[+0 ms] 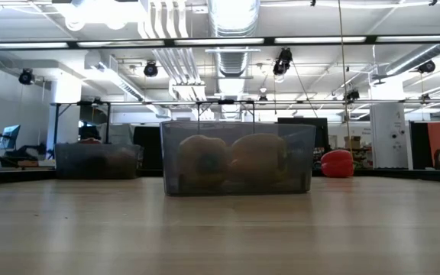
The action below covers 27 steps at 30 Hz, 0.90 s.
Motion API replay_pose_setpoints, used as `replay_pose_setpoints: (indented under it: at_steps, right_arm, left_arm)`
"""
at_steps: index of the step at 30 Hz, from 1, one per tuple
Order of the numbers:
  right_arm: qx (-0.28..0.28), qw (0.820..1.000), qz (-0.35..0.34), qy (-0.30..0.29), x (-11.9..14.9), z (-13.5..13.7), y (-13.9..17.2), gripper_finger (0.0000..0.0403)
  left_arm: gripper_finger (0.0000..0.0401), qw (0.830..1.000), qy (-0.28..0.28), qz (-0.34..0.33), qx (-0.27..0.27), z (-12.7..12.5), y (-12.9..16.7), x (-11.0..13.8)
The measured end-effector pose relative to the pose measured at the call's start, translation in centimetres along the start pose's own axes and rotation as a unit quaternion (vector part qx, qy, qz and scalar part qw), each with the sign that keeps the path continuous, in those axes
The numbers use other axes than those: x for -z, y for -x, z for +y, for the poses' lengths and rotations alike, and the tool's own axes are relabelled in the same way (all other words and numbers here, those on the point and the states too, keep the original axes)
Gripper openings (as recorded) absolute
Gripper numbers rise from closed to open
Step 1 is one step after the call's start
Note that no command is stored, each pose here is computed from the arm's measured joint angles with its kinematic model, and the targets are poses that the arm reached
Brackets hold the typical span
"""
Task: Sort produce into baskets
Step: Put the bottom apple into the top black bin
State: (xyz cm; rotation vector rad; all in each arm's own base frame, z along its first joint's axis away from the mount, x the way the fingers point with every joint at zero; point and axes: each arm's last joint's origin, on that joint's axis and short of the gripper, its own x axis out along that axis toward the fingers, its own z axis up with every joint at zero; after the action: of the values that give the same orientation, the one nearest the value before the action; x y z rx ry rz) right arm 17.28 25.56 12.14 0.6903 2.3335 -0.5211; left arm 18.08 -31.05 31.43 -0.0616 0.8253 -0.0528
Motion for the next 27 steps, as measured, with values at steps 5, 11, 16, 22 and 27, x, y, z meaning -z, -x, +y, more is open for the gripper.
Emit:
replay_pose_setpoints:
  at_steps: [5,11,16,22,27]
  right_arm:
    - [-0.006,1.0,-0.025,0.018,0.6,0.6,0.7,0.0358]
    - [-0.035,0.995,-0.083,0.045,1.1,1.8,2.4,0.0349]
    - [-0.094,0.979,-0.175,0.054,1.4,3.5,6.0,0.0347]
    - [-0.2,0.912,-0.356,0.048,1.9,3.0,14.8,0.0346]
    - [-0.239,0.854,-0.457,0.062,1.2,-0.6,22.0,0.0346]
  left_arm:
    - [0.0382,1.0,-0.003,-0.014,-0.013,0.1,0.1,-0.1]
    - [0.0382,1.0,-0.01,-0.014,-0.014,-0.3,-0.5,0.1]
    - [0.0382,0.998,-0.009,-0.042,-0.042,0.0,-0.7,0.2]
    - [0.0377,0.997,0.032,-0.046,-0.058,0.3,-1.3,0.8]
    - [0.0349,0.995,0.058,-0.046,-0.061,0.5,-1.6,0.7]
